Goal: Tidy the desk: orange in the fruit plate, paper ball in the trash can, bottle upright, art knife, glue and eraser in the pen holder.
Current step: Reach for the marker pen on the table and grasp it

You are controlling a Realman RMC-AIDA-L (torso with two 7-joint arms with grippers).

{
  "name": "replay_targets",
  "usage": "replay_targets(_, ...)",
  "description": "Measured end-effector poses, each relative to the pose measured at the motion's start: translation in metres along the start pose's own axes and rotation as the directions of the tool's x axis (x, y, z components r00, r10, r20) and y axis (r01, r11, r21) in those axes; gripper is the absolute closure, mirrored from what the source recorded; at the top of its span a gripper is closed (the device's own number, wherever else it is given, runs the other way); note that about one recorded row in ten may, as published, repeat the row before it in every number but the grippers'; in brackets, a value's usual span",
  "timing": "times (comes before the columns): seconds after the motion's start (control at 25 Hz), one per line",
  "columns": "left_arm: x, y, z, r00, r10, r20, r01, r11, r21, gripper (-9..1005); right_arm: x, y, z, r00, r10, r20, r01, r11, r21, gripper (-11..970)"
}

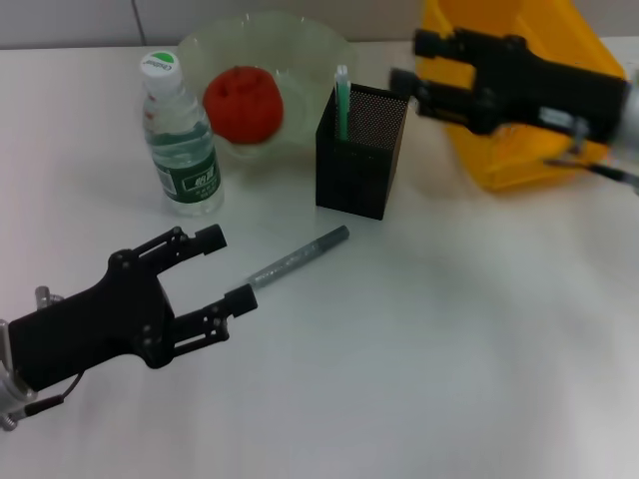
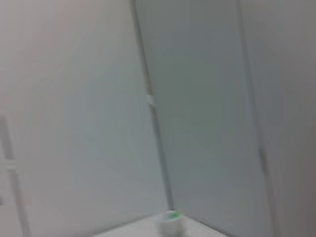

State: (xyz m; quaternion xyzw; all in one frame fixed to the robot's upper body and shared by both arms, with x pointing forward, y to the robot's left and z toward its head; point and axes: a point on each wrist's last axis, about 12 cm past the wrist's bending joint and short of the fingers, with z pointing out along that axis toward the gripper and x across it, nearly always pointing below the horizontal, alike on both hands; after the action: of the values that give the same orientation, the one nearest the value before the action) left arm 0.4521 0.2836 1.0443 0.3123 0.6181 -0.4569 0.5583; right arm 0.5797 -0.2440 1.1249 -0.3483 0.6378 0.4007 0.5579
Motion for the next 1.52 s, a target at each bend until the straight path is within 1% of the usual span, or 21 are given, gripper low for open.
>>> replay_targets(0.08, 0.0, 0.001, 0.001, 1.0, 0.002, 0.0, -0.002, 1.0, 0.001, 217, 0.007, 0.009, -0.016, 1.0, -0.007, 0.004, 0.007, 0.999, -0.037, 300)
replay_targets(0.12, -0.002, 0.002, 0.003, 1.0, 0.005, 0.001, -0.005, 1.0, 0.004, 217, 0.019, 0.018, -0.033, 0.999, -0.017, -0.029, 0.015, 0.998, -0.056, 300)
replay_targets(0.16, -0.002, 0.002, 0.003, 1.0, 0.005, 0.001, -0.005, 1.0, 0.004, 217, 0.019, 0.018, -0.033, 0.999, -0.017, -0.029, 0.015, 0.998, -0.056, 300)
replay_targets(0.2, -0.002, 0.003, 0.004, 1.0, 0.007, 0.001, -0.007, 1.0, 0.006, 217, 0.026, 0.022, -0.039, 0.998, -0.021, -0.052, 0.018, 0.998, -0.056, 301)
replay_targets(0.24, -0.003, 0.004, 0.006, 1.0, 0.006, -0.002, -0.006, 1.0, 0.011, 217, 0.042, 0.028, -0.052, 0.994, -0.024, -0.102, 0.02, 0.999, -0.046, 301)
replay_targets(0.28, -0.003, 0.004, 0.006, 1.0, 0.006, -0.002, -0.006, 1.0, 0.011, 217, 0.042, 0.028, -0.052, 0.994, -0.024, -0.102, 0.02, 0.999, -0.046, 301)
replay_targets(0.32, -0.004, 0.005, 0.006, 1.0, 0.003, -0.004, -0.003, 1.0, 0.012, 217, 0.056, 0.035, -0.062, 0.99, -0.024, -0.14, 0.019, 0.999, -0.032, 301)
replay_targets(0.36, -0.006, 0.008, 0.009, 1.0, -0.003, -0.015, 0.003, 1.0, 0.014, 217, 0.062, 0.038, -0.067, 0.988, -0.022, -0.15, 0.019, 1.0, -0.022, 301)
replay_targets(0.44, -0.006, 0.01, 0.011, 1.0, -0.003, -0.023, 0.003, 1.0, 0.015, 218, 0.072, 0.043, -0.075, 0.987, -0.015, -0.162, 0.016, 1.0, 0.003, 301)
replay_targets(0.48, -0.006, 0.01, 0.011, 1.0, -0.003, -0.023, 0.003, 1.0, 0.015, 218, 0.072, 0.043, -0.075, 0.987, -0.015, -0.162, 0.016, 1.0, 0.003, 301)
replay_targets(0.52, -0.008, 0.015, 0.015, 0.999, -0.004, -0.046, 0.005, 1.0, 0.012, 218, 0.08, 0.046, -0.082, 0.984, -0.007, -0.179, 0.01, 1.0, 0.02, 302)
replay_targets(0.56, -0.008, 0.015, 0.015, 0.999, -0.004, -0.046, 0.005, 1.0, 0.012, 218, 0.08, 0.046, -0.082, 0.984, -0.007, -0.179, 0.01, 1.0, 0.02, 302)
replay_targets(0.64, -0.008, 0.021, 0.019, 0.997, -0.006, -0.082, 0.006, 1.0, -0.001, 218, 0.088, 0.049, -0.086, 0.977, 0.011, -0.212, -0.005, 1.0, 0.027, 302)
replay_targets(0.68, -0.009, 0.028, 0.021, 0.993, -0.012, -0.115, 0.009, 1.0, -0.021, 218, 0.092, 0.049, -0.088, 0.974, 0.019, -0.226, -0.011, 0.999, 0.038, 302)
replay_targets(0.72, -0.009, 0.028, 0.021, 0.993, -0.012, -0.115, 0.009, 1.0, -0.021, 218, 0.092, 0.049, -0.088, 0.974, 0.019, -0.226, -0.011, 0.999, 0.038, 302)
replay_targets(0.92, -0.02, 0.04, 0.026, 0.984, -0.02, -0.178, 0.015, 1.0, -0.027, 218, 0.094, 0.05, -0.091, 0.974, 0.02, -0.228, -0.008, 0.999, 0.051, 300)
replay_targets(0.96, -0.02, 0.04, 0.026, 0.984, -0.02, -0.178, 0.015, 1.0, -0.027, 218, 0.094, 0.05, -0.091, 0.974, 0.02, -0.228, -0.008, 0.999, 0.051, 300)
replay_targets(1.08, -0.027, 0.048, 0.03, 0.971, -0.024, -0.24, 0.017, 0.999, -0.031, 218, 0.094, 0.05, -0.091, 0.973, 0.018, -0.229, -0.006, 0.999, 0.052, 300)
replay_targets(1.12, -0.027, 0.052, 0.031, 0.96, -0.018, -0.28, 0.006, 0.999, -0.043, 218, 0.093, 0.049, -0.092, 0.973, 0.016, -0.229, -0.004, 0.998, 0.055, 300)
replay_targets(1.24, -0.025, 0.054, 0.031, 0.951, -0.011, -0.308, -0.006, 0.998, -0.056, 218, 0.092, 0.048, -0.093, 0.974, 0.017, -0.227, -0.003, 0.998, 0.063, 301)
replay_targets(1.52, -0.012, 0.058, 0.034, 0.924, 0.006, -0.381, -0.047, 0.994, -0.096, 219, 0.091, 0.046, -0.092, 0.975, 0.018, -0.223, -0.003, 0.998, 0.067, 301)
